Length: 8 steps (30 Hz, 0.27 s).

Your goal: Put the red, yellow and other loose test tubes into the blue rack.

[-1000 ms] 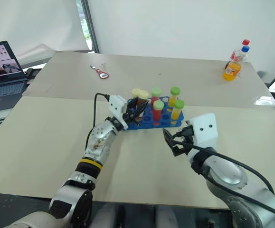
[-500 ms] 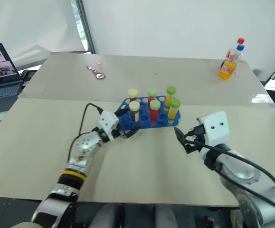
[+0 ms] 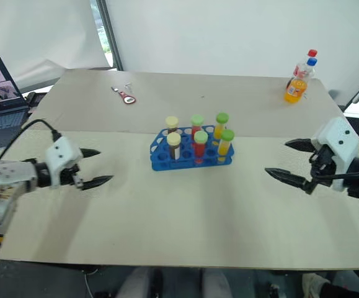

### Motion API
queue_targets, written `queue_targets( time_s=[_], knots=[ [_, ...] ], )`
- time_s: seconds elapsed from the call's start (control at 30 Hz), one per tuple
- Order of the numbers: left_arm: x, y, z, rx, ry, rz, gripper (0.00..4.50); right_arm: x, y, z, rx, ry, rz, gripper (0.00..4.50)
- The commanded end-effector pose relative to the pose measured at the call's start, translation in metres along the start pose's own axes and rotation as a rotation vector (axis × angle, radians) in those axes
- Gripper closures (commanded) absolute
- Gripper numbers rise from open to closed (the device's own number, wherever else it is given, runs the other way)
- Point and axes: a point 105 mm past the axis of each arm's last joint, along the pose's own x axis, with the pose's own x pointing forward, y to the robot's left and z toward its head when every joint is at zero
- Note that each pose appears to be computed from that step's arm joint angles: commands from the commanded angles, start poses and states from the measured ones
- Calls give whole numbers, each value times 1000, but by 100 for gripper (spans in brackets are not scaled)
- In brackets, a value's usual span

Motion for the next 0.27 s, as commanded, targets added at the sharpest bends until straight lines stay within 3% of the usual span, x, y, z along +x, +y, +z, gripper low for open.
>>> queue_targets(
  time_s=[0.03,0.27],
  knots=[
    [-16,11,8,6,-11,32,4,-6,-4,13,-55,-15,13,0],
    [-18,12,11,-29,-33,26,4,1,-3,19,-55,-30,22,0]
  ],
)
